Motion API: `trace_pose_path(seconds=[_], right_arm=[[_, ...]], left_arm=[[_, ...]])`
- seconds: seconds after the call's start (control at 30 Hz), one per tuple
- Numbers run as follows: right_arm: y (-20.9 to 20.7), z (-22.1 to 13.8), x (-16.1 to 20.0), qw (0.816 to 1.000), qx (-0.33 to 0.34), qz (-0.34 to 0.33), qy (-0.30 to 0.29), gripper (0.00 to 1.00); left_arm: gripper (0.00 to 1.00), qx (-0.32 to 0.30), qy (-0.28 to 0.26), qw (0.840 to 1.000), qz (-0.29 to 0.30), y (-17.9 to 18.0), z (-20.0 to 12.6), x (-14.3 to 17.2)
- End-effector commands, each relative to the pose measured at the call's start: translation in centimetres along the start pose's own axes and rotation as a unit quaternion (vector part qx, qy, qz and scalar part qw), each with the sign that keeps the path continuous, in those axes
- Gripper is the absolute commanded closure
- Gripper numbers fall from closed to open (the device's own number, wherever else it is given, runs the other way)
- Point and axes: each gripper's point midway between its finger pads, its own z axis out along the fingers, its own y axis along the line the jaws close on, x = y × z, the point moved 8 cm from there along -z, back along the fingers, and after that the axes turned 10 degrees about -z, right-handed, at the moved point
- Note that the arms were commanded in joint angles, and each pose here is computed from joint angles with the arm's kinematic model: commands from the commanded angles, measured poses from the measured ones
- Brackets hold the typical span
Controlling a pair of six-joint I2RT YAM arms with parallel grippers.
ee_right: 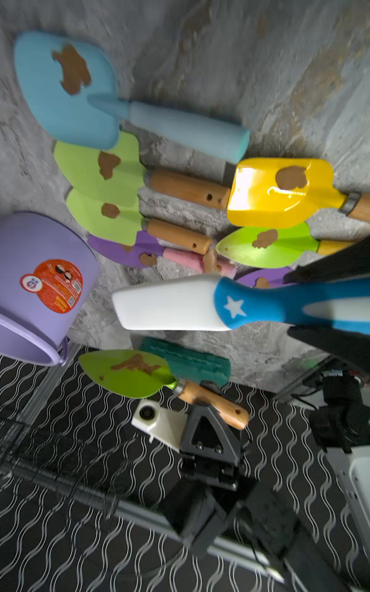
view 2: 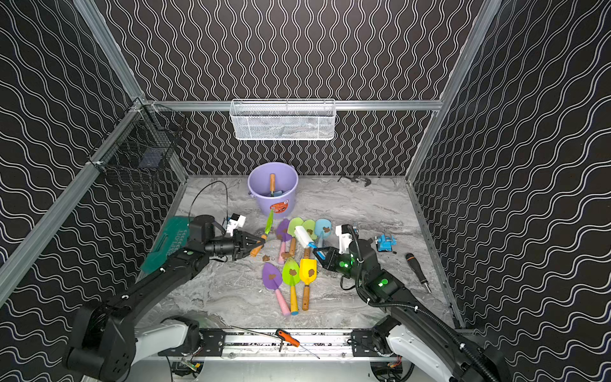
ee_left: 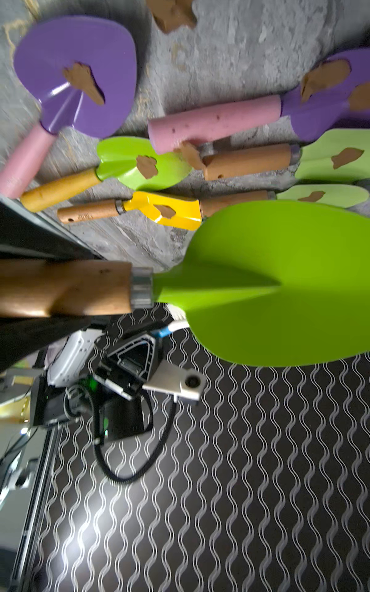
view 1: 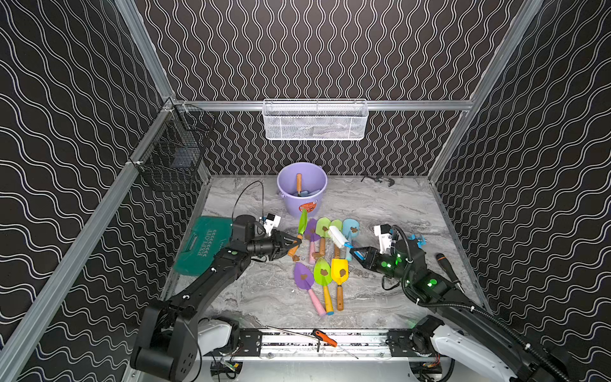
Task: Brush the soil off the hand trowel and place it into the bucket
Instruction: Brush off the soil from the hand trowel.
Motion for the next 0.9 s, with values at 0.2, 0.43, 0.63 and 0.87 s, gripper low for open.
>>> trace_pose_path(seconds=[0.2,0.43,0.63,0.87], right_arm=[[4.1,0.5,-2.5,0.983,-0.179,0.021,-0.043,1.0],[4.3,1.6,-3.5,0.98,-0.186,0.025,-0.059,1.0],[4.4,2.5,-4.5,0.98,-0.181,0.021,-0.075,1.0],[4.7,4.4,-5.0,0.98,-0.19,0.013,-0.054,1.0]], left_arm=[[1.0,0.18,0.022,0.982,-0.047,-1.9,-0.1,-0.6],[1.0,0.197,0.021,0.978,-0.066,-1.2,0.0,-0.7],[1.0,0.18,0.021,0.982,-0.054,-1.6,-0.3,-0.3],[1.0,0.171,0.023,0.984,-0.044,-1.9,-0.4,-0.1]])
